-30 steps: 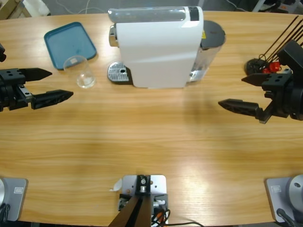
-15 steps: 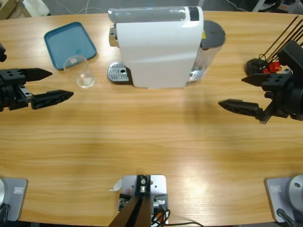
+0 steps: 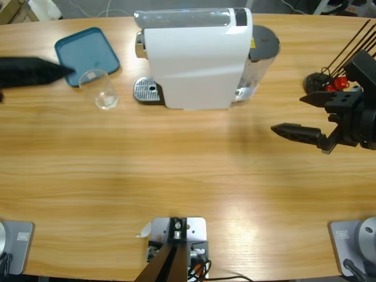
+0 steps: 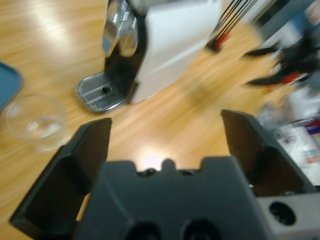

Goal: Pour coffee

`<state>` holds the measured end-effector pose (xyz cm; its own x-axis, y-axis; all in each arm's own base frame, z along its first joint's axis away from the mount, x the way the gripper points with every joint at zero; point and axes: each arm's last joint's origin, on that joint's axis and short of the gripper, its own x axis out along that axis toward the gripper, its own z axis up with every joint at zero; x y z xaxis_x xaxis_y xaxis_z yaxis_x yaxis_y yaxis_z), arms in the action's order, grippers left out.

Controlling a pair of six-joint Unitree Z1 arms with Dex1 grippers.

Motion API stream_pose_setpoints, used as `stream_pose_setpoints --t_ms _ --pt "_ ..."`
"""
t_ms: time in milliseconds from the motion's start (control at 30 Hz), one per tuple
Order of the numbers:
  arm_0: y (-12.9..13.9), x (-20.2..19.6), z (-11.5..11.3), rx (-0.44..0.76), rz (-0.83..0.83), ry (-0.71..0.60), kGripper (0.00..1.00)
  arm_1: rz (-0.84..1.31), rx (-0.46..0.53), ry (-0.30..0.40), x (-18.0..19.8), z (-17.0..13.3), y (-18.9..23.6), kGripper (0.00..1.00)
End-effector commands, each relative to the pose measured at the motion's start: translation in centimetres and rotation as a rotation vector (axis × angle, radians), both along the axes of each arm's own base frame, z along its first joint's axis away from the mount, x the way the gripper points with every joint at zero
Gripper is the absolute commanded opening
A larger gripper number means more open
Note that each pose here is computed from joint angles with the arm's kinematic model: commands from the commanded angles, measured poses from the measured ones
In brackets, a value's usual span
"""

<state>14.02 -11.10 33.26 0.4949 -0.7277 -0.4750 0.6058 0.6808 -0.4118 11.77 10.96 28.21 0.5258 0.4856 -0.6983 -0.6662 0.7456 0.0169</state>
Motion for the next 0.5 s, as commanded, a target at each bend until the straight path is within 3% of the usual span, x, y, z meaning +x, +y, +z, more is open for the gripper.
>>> stream_pose_setpoints --t_ms 33,300,500 --pt "-0.5 6.2 1.5 -0.262 -0.053 0.276 0.884 0.010 -0.035 0.017 -0.2 -0.6 0.0 0.890" --pt "-1.6 14.6 -2.2 -0.458 0.017 0.442 0.812 0.003 -0.015 -0.003 -0.7 -0.2 -0.5 0.890" --pt "-2.6 17.4 -4.0 -0.560 -0.029 0.504 0.720 0.003 -0.013 -0.004 -0.7 -0.2 -0.5 0.890"
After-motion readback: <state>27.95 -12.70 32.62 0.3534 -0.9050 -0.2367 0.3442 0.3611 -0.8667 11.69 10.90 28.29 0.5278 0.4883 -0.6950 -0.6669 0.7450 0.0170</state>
